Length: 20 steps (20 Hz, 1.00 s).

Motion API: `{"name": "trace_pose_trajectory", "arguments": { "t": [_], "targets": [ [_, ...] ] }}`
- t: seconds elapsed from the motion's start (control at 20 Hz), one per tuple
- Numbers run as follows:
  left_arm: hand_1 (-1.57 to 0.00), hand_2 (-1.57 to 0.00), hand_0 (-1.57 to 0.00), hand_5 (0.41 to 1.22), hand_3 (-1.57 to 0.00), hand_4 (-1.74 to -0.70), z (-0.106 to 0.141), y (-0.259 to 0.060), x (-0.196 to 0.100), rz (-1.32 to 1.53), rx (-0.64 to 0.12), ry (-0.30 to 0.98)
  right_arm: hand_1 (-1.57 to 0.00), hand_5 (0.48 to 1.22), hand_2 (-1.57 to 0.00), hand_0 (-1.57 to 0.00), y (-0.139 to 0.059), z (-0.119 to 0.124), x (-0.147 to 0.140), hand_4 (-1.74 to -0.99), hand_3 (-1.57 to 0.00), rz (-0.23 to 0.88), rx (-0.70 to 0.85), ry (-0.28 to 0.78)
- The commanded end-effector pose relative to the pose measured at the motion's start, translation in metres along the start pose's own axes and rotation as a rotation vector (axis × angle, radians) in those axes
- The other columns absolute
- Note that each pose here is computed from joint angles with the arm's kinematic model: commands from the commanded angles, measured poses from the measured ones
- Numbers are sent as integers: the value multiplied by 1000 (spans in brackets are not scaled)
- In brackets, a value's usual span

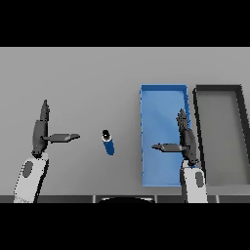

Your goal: Pick up the blue pipe and place it into the blue bin.

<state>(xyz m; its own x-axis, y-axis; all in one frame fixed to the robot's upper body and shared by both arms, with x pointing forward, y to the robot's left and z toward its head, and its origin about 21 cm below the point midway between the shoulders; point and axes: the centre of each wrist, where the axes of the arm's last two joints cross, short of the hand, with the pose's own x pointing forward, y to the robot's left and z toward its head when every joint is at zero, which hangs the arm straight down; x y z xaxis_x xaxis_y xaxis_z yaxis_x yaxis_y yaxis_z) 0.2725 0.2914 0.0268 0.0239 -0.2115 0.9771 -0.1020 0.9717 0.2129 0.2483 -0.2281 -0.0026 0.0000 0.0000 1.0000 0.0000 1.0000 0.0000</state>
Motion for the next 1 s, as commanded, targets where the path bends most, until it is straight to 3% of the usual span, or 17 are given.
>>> {"name": "trace_pose_trajectory", "arguments": {
  "t": [0.0, 0.25, 0.3, 0.4, 0.65, 0.95],
  "targets": [
    [1, 1, 1, 593, 1, -966, -1, 0, 0, 1, 1, -4, 1, 629, 1, 1, 0, -1, 0, -1205, 1, 0, -1, 1],
    [1, 1, 1, 593, 1, -966, -6, -1, 0, 1, -1, -5, 1, 629, 1, 1, 2, -6, 1, -1205, 1, 3, 0, 5],
    [1, 1, 1, 593, 1, -966, 2, 13, -8, -70, -118, -38, 1, 629, 1, 1, -9, 1, 5, -1205, 1, 141, 30, -81],
    [1, 1, 1, 590, 1, -960, 5, 35, -10, -146, -228, -57, 1, 627, 1, 1, -17, 11, 10, -1197, 1, 265, 72, -138],
    [1, 1, 1, 593, 1, -960, 5, 44, -12, -159, -322, -66, 1, 625, 1, 1, -17, 20, 13, -1203, 1, 311, 99, -123],
    [1, 1, 1, 535, 1, -1048, 25, 28, -2, -162, -577, -89, 1, 615, 1, 1, -19, 18, 16, -1176, 1, 328, 113, -136]
  ]
}}
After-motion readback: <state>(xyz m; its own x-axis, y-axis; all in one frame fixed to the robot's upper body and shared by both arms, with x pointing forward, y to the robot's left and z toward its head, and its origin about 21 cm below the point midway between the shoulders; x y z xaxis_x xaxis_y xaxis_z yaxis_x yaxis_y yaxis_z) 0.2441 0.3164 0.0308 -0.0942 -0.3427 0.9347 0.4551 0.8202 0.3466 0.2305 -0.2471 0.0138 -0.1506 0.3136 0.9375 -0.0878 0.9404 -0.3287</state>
